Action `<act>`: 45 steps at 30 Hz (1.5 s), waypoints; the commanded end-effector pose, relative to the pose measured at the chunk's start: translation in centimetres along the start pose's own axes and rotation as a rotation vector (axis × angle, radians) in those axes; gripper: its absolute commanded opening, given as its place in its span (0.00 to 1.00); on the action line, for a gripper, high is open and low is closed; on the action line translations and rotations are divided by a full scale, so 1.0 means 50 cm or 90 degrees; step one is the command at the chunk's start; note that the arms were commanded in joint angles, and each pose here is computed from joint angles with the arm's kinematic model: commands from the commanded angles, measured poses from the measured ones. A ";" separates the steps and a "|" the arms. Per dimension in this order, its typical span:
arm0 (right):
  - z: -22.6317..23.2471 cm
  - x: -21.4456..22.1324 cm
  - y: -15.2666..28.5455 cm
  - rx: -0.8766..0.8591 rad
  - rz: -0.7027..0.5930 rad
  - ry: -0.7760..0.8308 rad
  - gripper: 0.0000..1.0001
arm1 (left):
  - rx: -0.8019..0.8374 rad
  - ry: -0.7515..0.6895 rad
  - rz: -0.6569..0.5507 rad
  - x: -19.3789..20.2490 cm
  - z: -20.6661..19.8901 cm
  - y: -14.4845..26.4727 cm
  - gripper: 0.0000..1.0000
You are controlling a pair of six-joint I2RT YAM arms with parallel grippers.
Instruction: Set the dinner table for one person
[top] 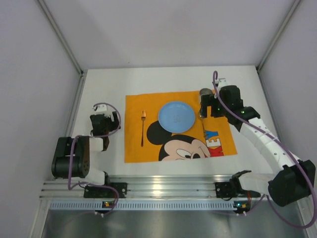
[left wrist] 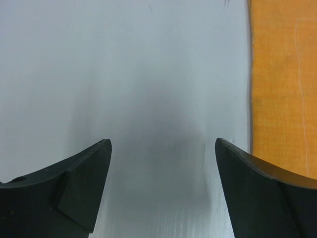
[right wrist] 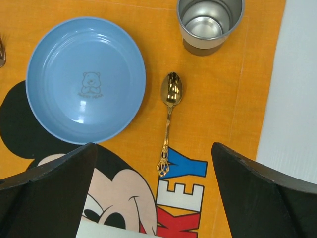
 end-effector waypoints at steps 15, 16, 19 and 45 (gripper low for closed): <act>-0.137 0.001 -0.088 0.253 -0.028 -0.032 1.00 | 0.062 -0.024 -0.176 -0.088 -0.040 -0.017 0.99; -0.166 0.014 -0.088 0.292 -0.028 -0.052 1.00 | 0.062 -0.025 -0.178 -0.090 -0.040 -0.016 0.99; -0.198 0.053 -0.117 0.238 -0.015 -0.097 1.00 | 0.062 -0.025 -0.177 -0.088 -0.040 -0.017 0.99; -0.228 0.087 -0.132 0.120 -0.418 0.066 1.00 | 0.062 -0.026 -0.179 -0.089 -0.040 -0.017 0.99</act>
Point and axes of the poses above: each gripper's point midway between its finger pads, its own y axis back along the fingers, its own z axis along the line the jaws close on, x = y × z, the point moved 3 cm from there along y, back along the fingers, and after that the axes turned 1 degree about y, right-handed, at the moved point
